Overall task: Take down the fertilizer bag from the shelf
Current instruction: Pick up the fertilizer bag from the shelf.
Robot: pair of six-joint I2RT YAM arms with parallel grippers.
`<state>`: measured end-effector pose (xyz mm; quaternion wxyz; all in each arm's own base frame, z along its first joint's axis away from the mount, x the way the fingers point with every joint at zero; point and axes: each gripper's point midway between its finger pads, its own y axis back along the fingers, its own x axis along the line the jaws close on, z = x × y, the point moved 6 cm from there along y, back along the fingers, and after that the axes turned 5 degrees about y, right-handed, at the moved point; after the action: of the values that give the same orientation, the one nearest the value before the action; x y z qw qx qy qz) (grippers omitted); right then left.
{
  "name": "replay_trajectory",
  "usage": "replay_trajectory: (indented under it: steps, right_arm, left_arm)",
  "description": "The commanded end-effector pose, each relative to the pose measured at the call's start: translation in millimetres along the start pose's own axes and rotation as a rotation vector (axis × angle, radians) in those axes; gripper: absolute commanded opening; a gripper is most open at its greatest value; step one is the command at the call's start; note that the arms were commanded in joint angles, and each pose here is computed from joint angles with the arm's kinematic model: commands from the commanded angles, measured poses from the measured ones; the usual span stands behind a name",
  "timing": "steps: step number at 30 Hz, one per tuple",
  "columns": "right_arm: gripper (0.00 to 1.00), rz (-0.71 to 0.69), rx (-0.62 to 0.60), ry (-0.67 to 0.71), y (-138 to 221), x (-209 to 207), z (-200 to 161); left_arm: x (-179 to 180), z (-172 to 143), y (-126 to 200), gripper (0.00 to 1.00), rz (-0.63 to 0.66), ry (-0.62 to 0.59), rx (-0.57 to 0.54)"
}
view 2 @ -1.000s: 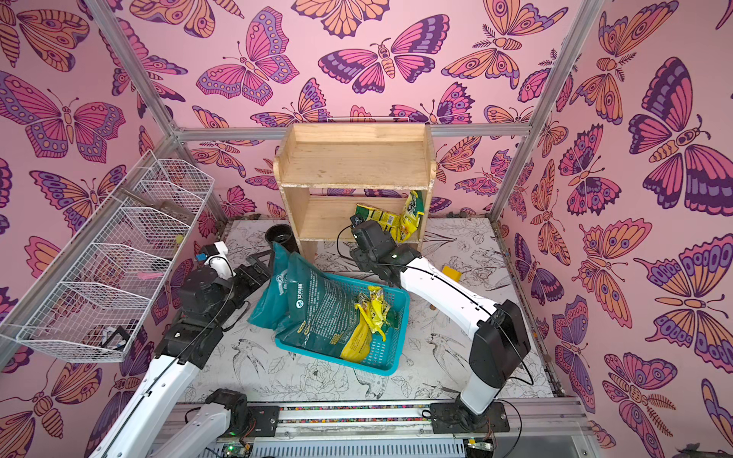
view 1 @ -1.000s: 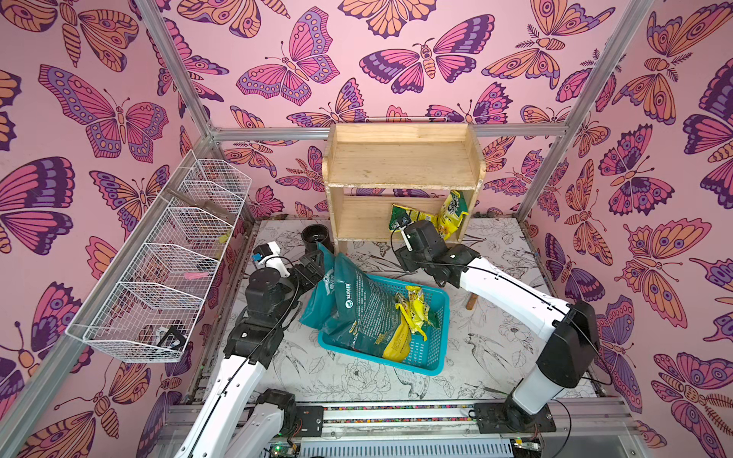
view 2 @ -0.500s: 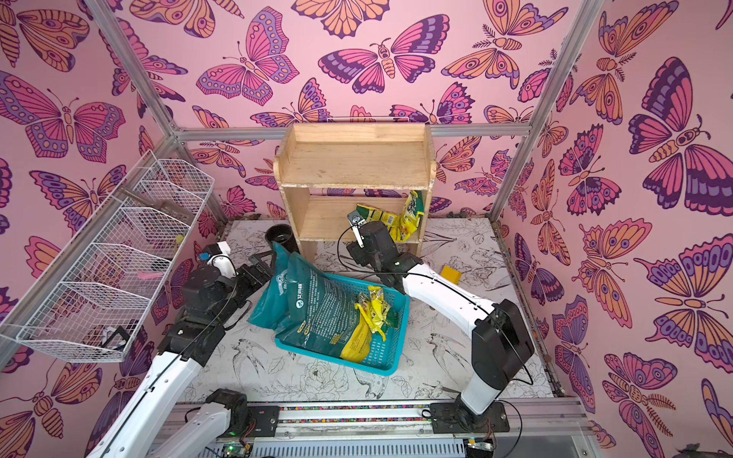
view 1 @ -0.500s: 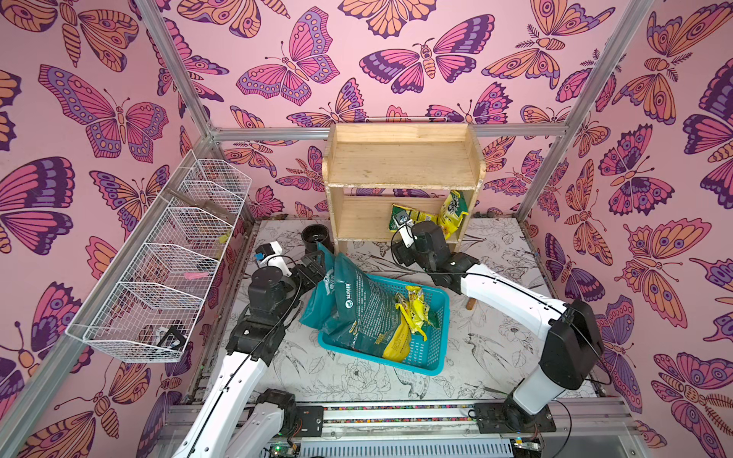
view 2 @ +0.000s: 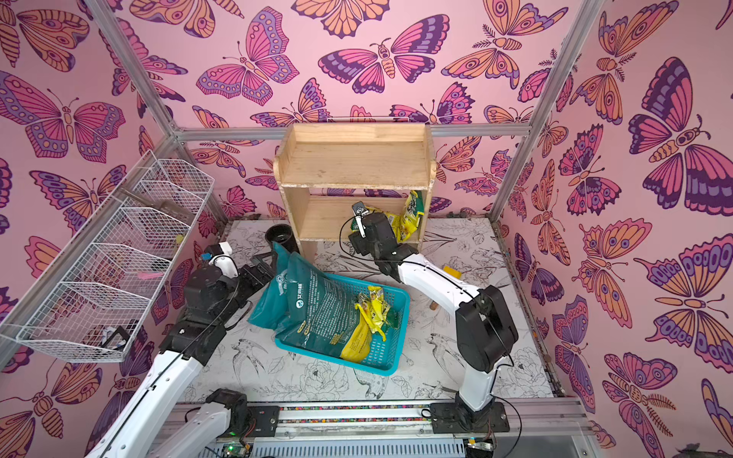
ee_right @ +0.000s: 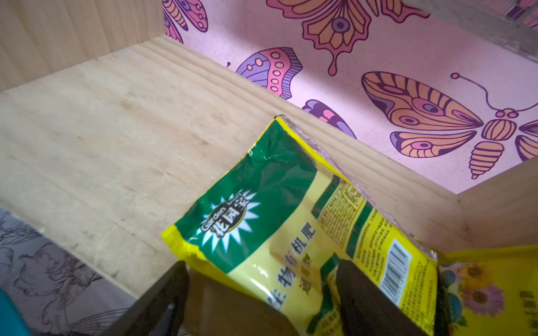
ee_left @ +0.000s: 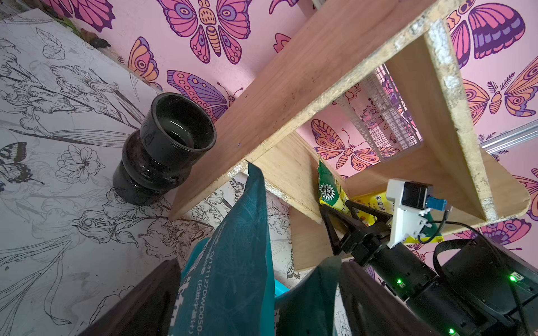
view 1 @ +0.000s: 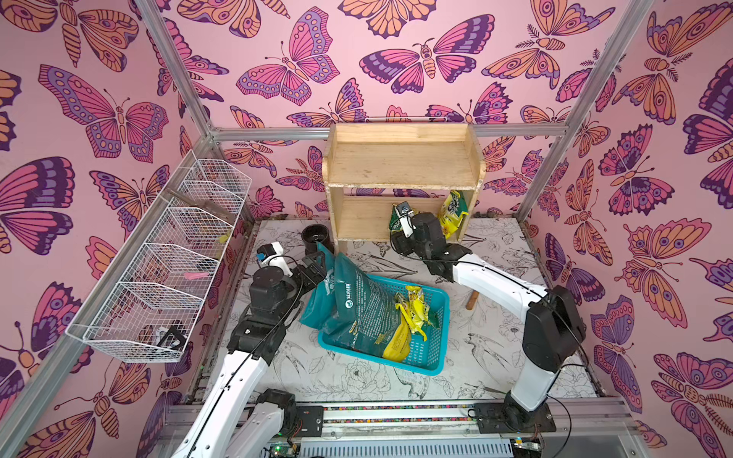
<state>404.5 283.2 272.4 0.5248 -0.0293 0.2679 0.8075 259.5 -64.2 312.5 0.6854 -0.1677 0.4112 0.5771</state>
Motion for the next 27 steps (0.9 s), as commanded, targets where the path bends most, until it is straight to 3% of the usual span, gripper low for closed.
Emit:
replay_trajectory:
  steps: [1,4,9,12,23,27]
  right_arm:
    - [0.82,-0.031,0.016,-0.047,-6,-10,0]
    - [0.75,-0.009,0.034,-0.053,-8,-6,-6]
    - [0.45,0.025,0.046,-0.068,-7,-2,-13]
    - [0.33,0.035,0.046,-0.077,-3,-2,-11]
    - [0.01,0.117,-0.056,-0.109,26,-5,32]
    - [0.00,0.144,-0.098,-0.111,40,-2,46]
  left_arm:
    - [3,-1,-1,0.92,0.005,-0.023,-0.013]
    - [3,-1,-1,0.92,0.005,-0.023,-0.012]
    - [3,-1,-1,0.92,0.005,-0.021,-0.012]
    - [3,-1,-2,0.92,0.004,-0.020,-0.010]
    - [0,1,-4,0.92,0.000,-0.017,-0.005]
    - [0,0,-5,0.92,0.001,-0.015,-0.003]
